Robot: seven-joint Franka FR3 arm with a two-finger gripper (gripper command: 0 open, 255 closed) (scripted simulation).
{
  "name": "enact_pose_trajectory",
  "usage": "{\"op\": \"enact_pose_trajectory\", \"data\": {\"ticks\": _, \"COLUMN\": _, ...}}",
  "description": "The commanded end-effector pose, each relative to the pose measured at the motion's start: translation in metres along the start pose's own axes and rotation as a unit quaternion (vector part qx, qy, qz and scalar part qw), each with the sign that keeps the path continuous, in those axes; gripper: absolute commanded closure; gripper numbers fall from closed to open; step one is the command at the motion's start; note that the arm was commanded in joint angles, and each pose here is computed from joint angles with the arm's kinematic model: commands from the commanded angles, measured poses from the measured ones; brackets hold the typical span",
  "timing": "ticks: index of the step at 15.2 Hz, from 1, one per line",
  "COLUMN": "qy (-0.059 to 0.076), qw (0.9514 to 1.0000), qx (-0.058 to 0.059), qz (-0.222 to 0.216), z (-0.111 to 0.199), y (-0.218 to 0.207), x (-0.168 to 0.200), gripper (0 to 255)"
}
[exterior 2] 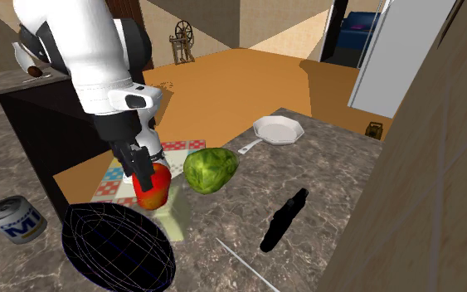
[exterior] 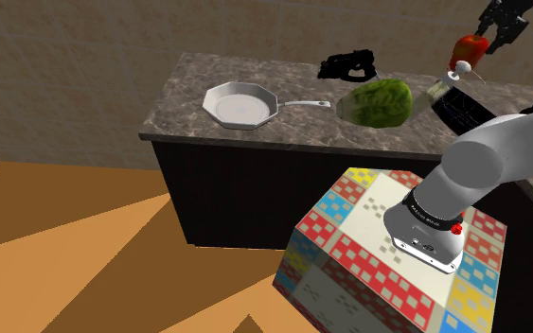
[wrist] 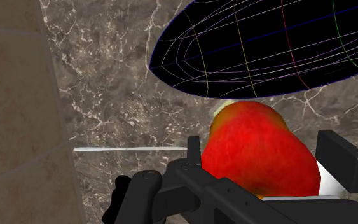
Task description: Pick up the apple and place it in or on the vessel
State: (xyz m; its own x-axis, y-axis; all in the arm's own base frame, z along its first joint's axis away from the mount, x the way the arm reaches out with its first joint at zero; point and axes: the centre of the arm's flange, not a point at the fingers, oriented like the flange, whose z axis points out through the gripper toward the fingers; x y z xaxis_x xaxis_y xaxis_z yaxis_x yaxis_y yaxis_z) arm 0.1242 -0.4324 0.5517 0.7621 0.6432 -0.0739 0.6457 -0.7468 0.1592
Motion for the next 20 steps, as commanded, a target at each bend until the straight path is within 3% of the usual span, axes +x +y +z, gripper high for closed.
{"op": "enact_pose_trajectory", "data": {"ticks": 1, "qy": 0.000, "qw": 1.0000, "qx": 0.000, "qz": 0.000, "z": -0.002, "y": -0.012, "x": -0.024, "gripper": 255}}
{"op": "enact_pose_trajectory", "data": {"ticks": 10, "qy": 0.000, "qw": 1.0000, "qx": 0.000, "qz": 0.000, "z": -0.013, "y": -0.071, "x": -0.126, "gripper": 255}}
{"op": "enact_pose_trajectory", "data": {"ticks": 20, "qy": 0.000, "qw": 1.0000, "qx": 0.000, "qz": 0.000, "z": 0.039, "y": -0.079, "x": -0.122, "gripper": 255}}
